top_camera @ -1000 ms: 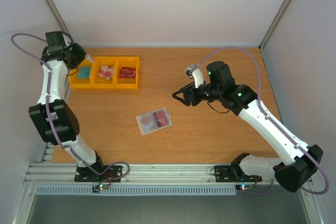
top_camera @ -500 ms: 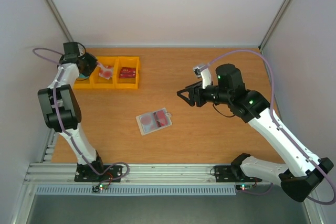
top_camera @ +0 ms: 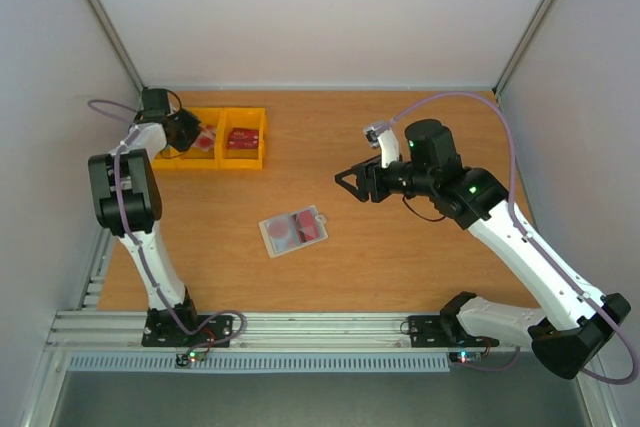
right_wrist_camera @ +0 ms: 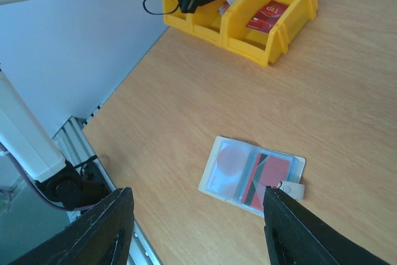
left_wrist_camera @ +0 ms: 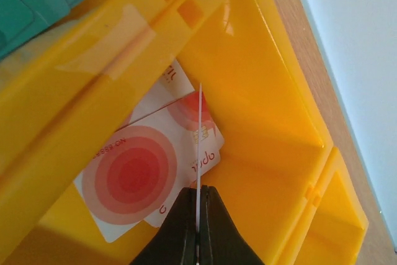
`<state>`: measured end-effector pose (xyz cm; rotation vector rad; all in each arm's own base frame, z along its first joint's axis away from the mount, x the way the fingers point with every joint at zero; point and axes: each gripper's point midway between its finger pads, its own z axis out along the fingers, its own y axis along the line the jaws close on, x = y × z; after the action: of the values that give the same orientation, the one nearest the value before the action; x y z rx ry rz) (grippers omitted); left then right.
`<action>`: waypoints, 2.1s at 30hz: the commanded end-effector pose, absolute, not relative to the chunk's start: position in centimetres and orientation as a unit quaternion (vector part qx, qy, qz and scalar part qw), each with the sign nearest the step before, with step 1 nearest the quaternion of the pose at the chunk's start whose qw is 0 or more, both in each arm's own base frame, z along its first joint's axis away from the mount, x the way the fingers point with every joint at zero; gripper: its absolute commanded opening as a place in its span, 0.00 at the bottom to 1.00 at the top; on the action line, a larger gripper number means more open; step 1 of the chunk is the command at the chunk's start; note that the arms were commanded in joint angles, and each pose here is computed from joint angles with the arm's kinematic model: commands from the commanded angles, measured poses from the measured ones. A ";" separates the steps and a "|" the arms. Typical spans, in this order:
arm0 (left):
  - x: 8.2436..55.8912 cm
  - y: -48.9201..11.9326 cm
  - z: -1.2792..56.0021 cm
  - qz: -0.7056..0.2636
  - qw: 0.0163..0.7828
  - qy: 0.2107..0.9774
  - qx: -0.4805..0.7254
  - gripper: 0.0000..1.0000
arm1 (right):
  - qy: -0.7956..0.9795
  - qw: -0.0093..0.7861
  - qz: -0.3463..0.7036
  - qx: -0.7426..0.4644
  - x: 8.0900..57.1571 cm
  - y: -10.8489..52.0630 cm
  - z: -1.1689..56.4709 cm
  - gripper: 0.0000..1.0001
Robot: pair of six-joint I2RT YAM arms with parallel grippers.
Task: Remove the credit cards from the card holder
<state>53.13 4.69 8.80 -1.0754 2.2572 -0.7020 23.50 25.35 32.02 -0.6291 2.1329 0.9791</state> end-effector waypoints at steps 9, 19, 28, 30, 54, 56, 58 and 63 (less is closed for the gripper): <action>56.1 5.0 10.0 -0.253 0.306 0.825 -0.402 0.37 | 0.830 0.345 0.361 -0.246 23.3 25.0 32.0 0.59; 54.3 5.8 15.5 -0.211 0.307 0.839 -0.397 0.99 | 0.895 0.284 0.273 -0.209 24.8 24.1 26.9 0.58; 50.0 6.0 19.5 -0.161 0.296 0.869 -0.362 0.99 | 0.934 0.194 0.216 -0.208 24.1 25.1 20.5 0.57; 47.8 4.5 20.5 -0.167 0.277 0.884 -0.337 1.00 | 0.944 0.171 0.197 -0.202 24.1 24.9 18.9 0.57; 26.5 -11.4 7.1 -0.280 0.073 0.940 -0.181 0.99 | 0.956 0.089 0.025 -0.280 27.9 29.8 10.9 0.98; 26.3 -13.1 6.1 -0.288 0.072 0.939 -0.175 0.99 | 0.955 0.095 -0.007 -0.282 28.7 29.6 11.1 0.98; 26.1 -13.9 4.8 -0.292 0.068 0.937 -0.180 0.99 | 0.953 0.092 -0.028 -0.288 29.2 29.6 11.2 0.97; 27.2 -14.9 3.5 -0.308 0.088 0.930 -0.181 0.99 | 0.944 0.105 -0.047 -0.308 29.9 29.6 12.0 0.98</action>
<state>24.45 -13.81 3.73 -0.5127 2.9037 -0.8446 29.71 30.49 10.85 -0.8555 2.8205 -0.0211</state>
